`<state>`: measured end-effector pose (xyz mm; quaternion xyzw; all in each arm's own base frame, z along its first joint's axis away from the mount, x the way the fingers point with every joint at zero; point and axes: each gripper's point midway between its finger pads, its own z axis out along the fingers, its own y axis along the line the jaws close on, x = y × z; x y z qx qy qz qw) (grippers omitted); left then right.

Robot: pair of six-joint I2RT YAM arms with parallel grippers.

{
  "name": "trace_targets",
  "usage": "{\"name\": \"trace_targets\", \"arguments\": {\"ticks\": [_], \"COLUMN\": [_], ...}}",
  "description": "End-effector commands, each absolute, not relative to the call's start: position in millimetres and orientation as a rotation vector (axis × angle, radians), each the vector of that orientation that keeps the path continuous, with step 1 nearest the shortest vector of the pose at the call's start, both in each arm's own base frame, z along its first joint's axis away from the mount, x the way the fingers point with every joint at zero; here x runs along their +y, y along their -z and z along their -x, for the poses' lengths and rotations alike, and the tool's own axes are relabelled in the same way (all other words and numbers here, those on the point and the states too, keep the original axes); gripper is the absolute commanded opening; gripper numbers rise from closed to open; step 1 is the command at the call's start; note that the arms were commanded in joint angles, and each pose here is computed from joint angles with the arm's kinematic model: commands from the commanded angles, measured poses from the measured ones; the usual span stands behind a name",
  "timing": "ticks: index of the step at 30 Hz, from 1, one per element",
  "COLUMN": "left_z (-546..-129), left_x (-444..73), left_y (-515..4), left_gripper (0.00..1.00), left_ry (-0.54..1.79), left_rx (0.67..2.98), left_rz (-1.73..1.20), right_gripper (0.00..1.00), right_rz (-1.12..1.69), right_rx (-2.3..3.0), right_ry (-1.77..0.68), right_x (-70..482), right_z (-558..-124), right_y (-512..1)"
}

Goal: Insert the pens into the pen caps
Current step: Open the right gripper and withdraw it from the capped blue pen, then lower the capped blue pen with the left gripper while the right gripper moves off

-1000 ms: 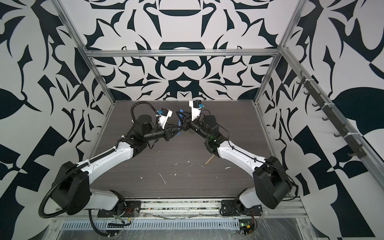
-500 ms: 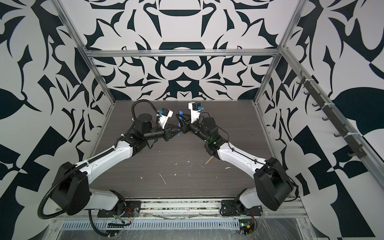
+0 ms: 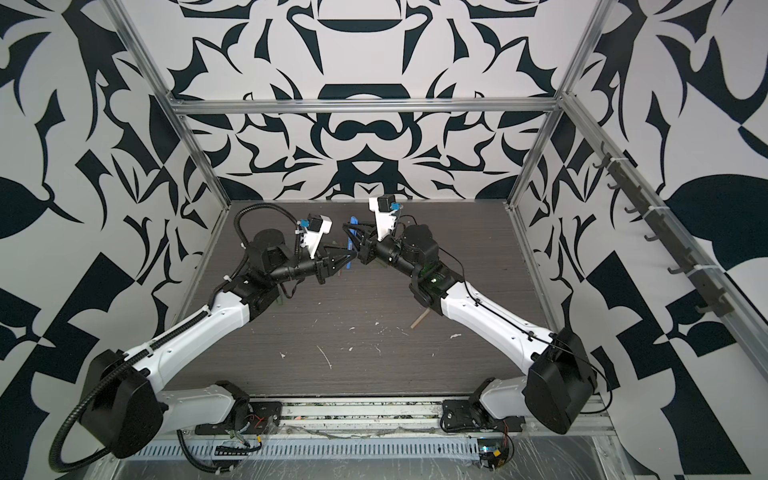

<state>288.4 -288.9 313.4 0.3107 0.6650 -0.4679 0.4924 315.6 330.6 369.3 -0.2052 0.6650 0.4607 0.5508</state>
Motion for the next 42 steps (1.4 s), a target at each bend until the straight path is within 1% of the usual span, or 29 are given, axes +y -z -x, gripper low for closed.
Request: {"name": "trace_targets", "arguments": {"ticks": [1,4,5,8,10,13,18,21,29,32,34,38,40,42], "left_z": [-326,-325,-326,-328,-328,-328,-328,-328,-336,-351,-369,-389,-394,-398], "left_x": [-238,-239,-238,-237,-238,-238,-239,-240,-244,-244,-246,-241,-241,-248], "left_y": [-400,-388,-384,-380,-379,-376,-371,-366,-348,-325,-283,-208,-177,-155], "left_gripper": [0.00,0.00,0.00,0.00,0.00,0.00,0.00,0.00,0.00,0.00,0.00,0.00,0.02,0.02], "left_ry": [0.944,0.942,0.936,0.932,0.935,0.936,0.935,0.944,0.944,0.937,0.914,0.849,0.815,0.810], "left_rx": [1.325,1.361,1.368,1.388,1.390,1.394,1.400,1.407,1.468,1.599,1.779,2.110,2.255,2.369], "left_rz": [-0.499,-0.499,-0.491,-0.476,-0.479,-0.481,-0.489,-0.493,-0.484,-0.411,-0.321,-0.133,-0.072,-0.056], "right_gripper": [0.16,0.21,0.23,0.31,0.33,0.33,0.32,0.31,0.30,0.30,0.30,0.30,0.30,0.30], "right_rz": [0.710,0.716,0.711,0.730,0.742,0.728,0.681,0.626,0.379,0.267,0.199,0.054,-0.016,-0.067], "right_rx": [1.911,1.869,1.862,1.879,1.890,1.861,1.844,1.888,2.012,2.054,2.081,2.128,2.162,2.189], "right_ry": [-1.210,-1.202,-1.195,-1.199,-1.201,-1.168,-1.010,-0.948,-0.895,-0.857,-0.843,-0.774,-0.723,-0.711], "right_x": [351,348,346,342,339,328,300,284,245,228,217,193,180,173], "right_z": [-264,-261,-260,-253,-248,-243,-246,-258,-297,-312,-320,-334,-339,-343], "right_y": [-293,-312,-317,-317,-315,-324,-327,-312,-269,-258,-249,-233,-224,-216]}}
